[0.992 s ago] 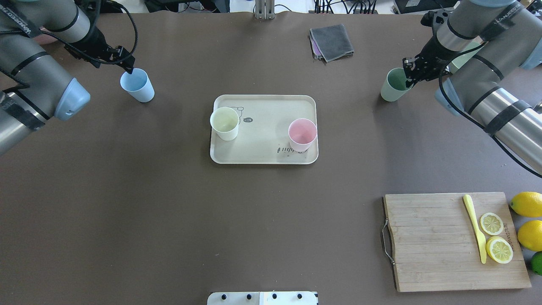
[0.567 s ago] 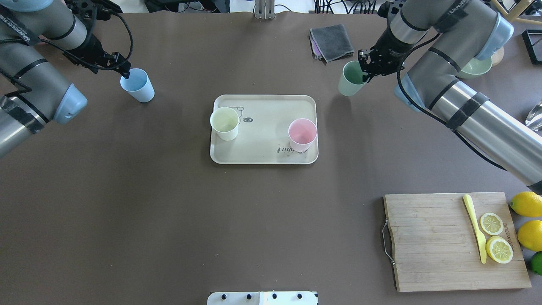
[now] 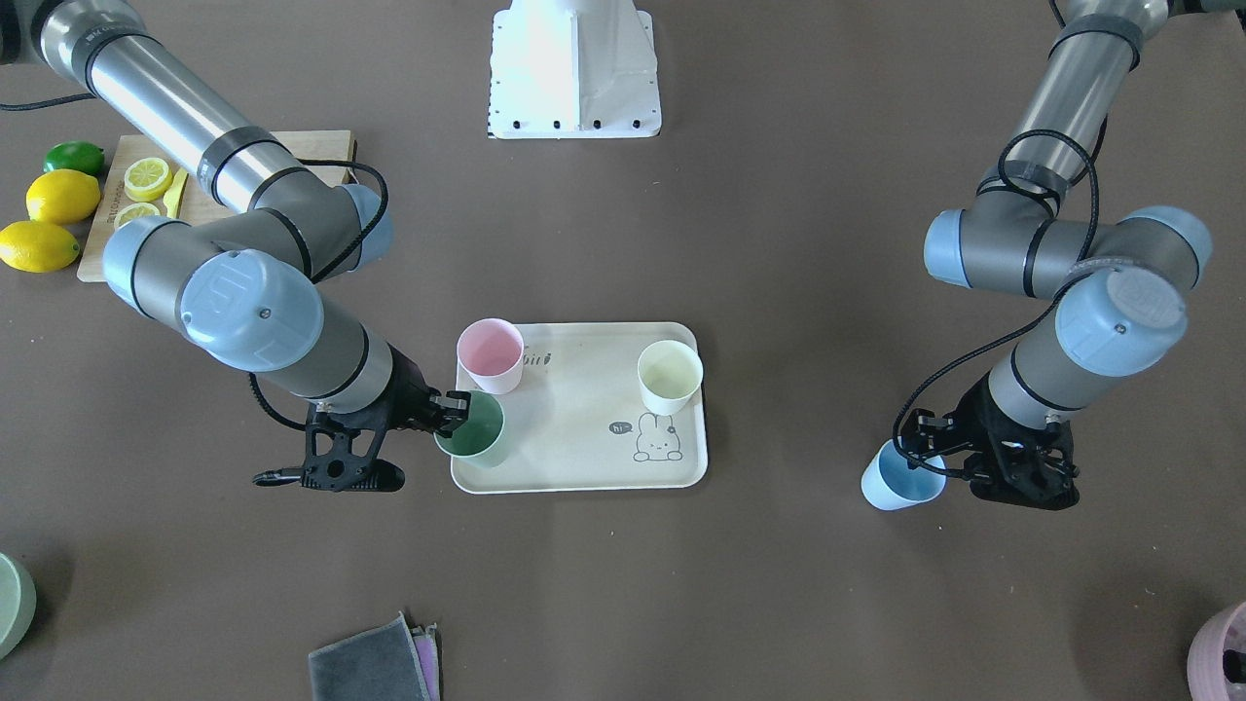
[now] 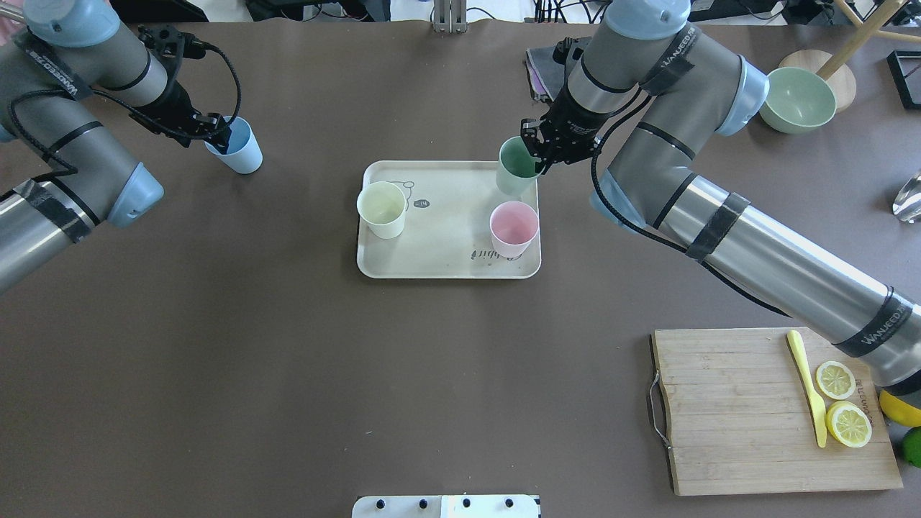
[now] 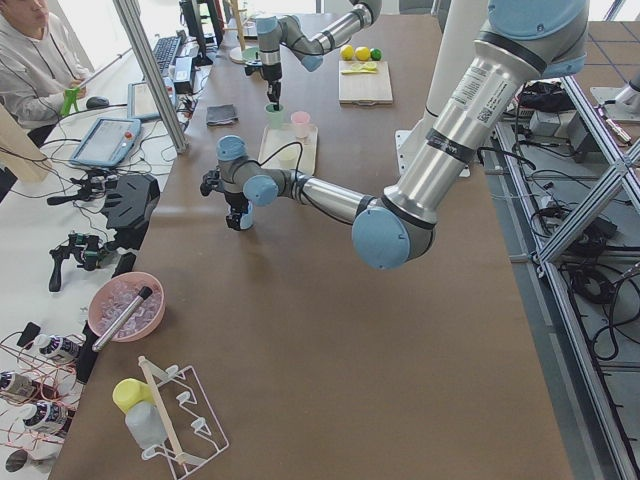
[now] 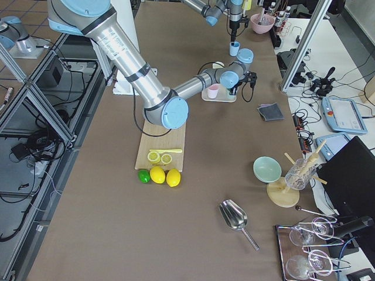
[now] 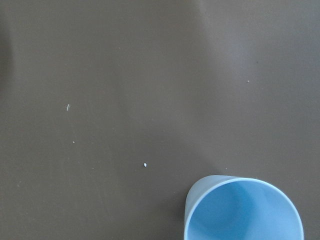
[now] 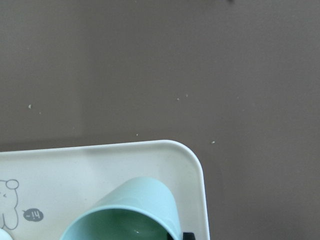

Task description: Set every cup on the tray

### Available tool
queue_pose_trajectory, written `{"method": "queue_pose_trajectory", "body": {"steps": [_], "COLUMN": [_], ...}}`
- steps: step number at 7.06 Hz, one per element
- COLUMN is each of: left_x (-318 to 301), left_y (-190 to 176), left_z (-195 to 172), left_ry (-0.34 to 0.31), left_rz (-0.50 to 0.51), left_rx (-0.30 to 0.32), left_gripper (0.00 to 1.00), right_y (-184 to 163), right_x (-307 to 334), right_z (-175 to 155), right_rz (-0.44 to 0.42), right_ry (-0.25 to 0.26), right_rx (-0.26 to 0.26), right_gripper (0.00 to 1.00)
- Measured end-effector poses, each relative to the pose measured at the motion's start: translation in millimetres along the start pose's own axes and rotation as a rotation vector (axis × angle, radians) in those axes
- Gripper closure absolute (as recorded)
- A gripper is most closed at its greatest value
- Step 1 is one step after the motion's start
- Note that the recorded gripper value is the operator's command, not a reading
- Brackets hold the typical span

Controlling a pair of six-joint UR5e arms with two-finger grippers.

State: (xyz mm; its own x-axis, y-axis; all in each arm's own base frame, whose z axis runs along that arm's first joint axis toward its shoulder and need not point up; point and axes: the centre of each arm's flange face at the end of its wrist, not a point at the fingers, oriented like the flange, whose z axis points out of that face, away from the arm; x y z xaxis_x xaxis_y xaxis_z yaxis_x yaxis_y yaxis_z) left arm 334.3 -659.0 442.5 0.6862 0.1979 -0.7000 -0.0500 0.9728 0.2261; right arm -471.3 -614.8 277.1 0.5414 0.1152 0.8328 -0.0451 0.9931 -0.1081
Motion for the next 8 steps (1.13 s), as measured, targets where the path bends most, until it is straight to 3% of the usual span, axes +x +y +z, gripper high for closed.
{"method": "queue_pose_trajectory", "body": {"steps": [1, 2, 5, 8], "left_x": [6.5, 25.9, 136.9, 250.1], "left_y": [-4.3, -16.3, -45.7, -23.3], "left_z": [0.5, -9.8, -46.3, -37.2], "left_ry": [0.005, 0.023, 0.108, 0.166], "left_rz": [-0.008, -0.027, -0.109, -0.146], "left_rx": [0.002, 0.014, 0.028, -0.004], "left_gripper": [1.0, 1.0, 1.0, 1.0], "right_y": [10.1, 15.7, 12.4, -8.5], "right_x": [-9.7, -14.5, -14.4, 13.0], "right_z": [9.9, 16.0, 4.1, -23.6], "right_rz": [-0.001, -0.003, -0.012, -0.015], "right_ry": [0.007, 0.013, 0.007, -0.004], "right_rx": [0.004, 0.008, 0.031, 0.046], "right_gripper": [0.92, 0.01, 0.0, 0.0]}}
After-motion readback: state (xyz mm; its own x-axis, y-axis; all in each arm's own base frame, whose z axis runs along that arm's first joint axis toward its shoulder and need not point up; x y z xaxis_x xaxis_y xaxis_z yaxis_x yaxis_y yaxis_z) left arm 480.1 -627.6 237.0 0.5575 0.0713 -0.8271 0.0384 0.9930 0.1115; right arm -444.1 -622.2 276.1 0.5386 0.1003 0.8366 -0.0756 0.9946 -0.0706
